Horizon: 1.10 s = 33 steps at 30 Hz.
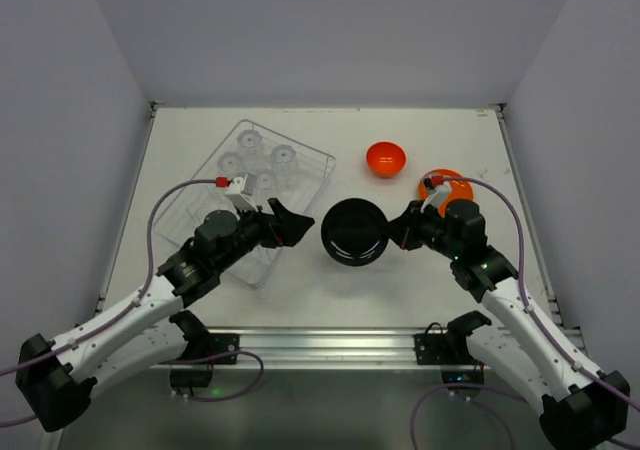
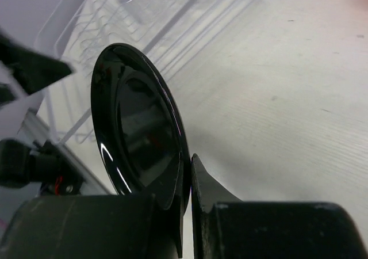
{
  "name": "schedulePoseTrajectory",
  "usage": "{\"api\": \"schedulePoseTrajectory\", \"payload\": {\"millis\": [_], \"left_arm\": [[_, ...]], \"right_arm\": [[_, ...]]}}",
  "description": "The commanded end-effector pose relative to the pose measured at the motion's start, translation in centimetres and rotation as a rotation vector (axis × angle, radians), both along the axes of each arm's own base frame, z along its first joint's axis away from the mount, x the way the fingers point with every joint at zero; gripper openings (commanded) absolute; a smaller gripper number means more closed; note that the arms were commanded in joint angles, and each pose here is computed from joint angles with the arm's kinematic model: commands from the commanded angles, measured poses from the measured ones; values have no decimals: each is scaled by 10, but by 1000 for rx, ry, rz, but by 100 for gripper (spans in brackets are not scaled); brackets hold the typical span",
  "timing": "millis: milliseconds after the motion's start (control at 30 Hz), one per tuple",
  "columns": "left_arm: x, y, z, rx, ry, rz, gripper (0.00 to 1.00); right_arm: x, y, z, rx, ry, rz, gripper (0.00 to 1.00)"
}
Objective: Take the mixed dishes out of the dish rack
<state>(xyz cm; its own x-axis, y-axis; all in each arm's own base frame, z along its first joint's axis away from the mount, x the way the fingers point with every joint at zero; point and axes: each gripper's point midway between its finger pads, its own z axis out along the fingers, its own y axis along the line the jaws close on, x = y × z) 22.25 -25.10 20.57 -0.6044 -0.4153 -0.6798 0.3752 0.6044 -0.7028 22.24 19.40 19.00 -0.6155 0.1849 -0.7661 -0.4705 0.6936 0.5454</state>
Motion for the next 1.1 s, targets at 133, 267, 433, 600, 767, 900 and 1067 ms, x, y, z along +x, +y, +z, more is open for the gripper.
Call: {"api": "schedulePoseTrajectory", "payload": {"millis": [133, 267, 433, 600, 767, 900, 1067], "left_arm": [[15, 125, 46, 309, -142, 483, 100], [4, 157, 39, 345, -106, 590, 100], [-5, 152, 19, 507, -158, 441, 100], [-8, 152, 19, 502, -159, 432, 100], [-11, 160, 18, 491, -157, 460, 100], [-12, 154, 17, 485, -164, 429, 100], [-11, 148, 12, 499, -155, 395, 100]], "right_arm": [[66, -142, 6, 124, 76, -682, 0], [87, -207, 2, 286, 154, -944, 0], [119, -270, -37, 314, 261, -1217, 0], [133, -293, -71, 241, 349, -1307, 0], [134, -299, -90, 178, 386, -1318, 1], [138, -298, -88, 176, 367, -1296, 12], [148, -289, -86, 154, 375, -1220, 23]]}}
